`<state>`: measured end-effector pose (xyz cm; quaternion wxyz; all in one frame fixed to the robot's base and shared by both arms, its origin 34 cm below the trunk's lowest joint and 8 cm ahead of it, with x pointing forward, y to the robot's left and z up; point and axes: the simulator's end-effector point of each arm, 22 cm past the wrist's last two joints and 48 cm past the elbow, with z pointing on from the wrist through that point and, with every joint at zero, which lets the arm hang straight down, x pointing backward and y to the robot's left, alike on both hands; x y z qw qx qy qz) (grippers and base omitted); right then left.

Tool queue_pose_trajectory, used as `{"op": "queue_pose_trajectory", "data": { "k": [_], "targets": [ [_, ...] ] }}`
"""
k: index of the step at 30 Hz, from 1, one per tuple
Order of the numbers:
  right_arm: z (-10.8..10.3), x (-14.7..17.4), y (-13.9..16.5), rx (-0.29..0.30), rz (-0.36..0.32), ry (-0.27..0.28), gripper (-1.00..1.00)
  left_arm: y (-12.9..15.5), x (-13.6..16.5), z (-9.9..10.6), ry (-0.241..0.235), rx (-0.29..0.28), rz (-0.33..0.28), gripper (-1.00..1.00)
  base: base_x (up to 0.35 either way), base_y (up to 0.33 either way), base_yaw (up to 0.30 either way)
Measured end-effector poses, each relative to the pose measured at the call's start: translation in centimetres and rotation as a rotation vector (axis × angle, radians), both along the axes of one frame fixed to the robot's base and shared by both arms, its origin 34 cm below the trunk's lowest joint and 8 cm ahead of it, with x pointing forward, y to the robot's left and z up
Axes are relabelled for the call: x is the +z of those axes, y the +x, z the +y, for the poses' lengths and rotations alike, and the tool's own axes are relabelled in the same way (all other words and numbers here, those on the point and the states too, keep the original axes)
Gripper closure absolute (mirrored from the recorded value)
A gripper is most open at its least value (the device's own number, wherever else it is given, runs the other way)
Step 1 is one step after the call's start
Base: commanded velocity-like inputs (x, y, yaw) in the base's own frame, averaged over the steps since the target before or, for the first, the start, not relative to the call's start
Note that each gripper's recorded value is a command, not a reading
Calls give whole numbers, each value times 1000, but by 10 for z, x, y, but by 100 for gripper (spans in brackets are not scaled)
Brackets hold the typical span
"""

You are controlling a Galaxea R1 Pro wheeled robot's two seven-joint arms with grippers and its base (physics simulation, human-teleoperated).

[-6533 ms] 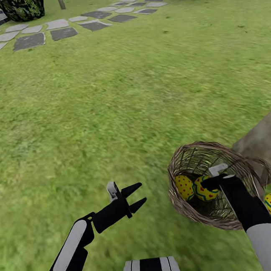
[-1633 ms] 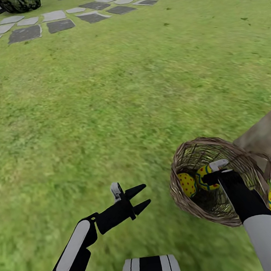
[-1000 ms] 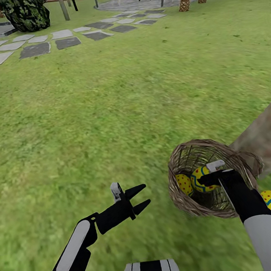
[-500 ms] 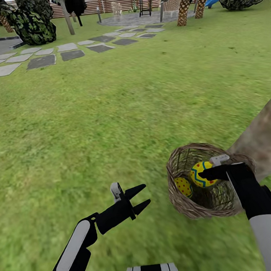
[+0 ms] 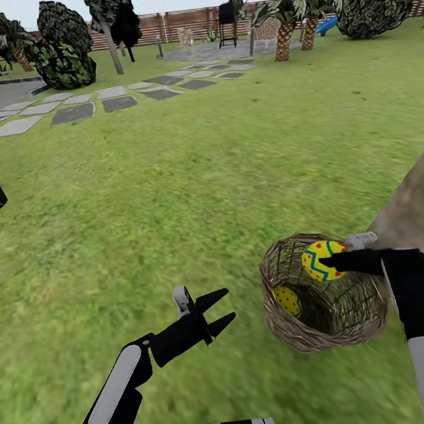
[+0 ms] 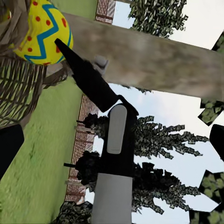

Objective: Take the three Easter eggs out of the wicker basket on the lawn in the garden, then place them on the lawn next to a single tree (choose any tree) so that all three eggs are next to the same tree and none are left in the basket.

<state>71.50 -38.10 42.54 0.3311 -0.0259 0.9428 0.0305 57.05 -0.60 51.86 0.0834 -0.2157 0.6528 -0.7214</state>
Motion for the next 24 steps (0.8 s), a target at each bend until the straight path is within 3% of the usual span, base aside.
{"op": "queue_pose_trajectory", "data": {
  "k": [3,9,11,15,18,20,24],
  "targets": [
    [3,16,1,11,-30,49,100,0,6,0,0,0,-12,-100,-305,0,0],
    [-10,47,3,-20,-96,74,100,-1,19,0,0,0,-36,-100,-337,0,0],
    [3,58,2,21,-114,146,100,-1,23,0,0,0,-44,-100,-226,0,0],
    [-10,83,-7,-7,-173,266,100,-2,32,0,0,1,-61,-100,-24,0,0],
    [8,97,-11,53,-193,345,100,-2,38,0,0,1,-74,-100,-1,0,-35],
    [18,106,-14,90,-204,383,100,-2,42,1,0,3,-82,-100,0,0,-202],
    [19,118,-17,100,-222,400,100,-3,53,1,-2,4,-102,-100,-2,0,-255]
  ]
}}
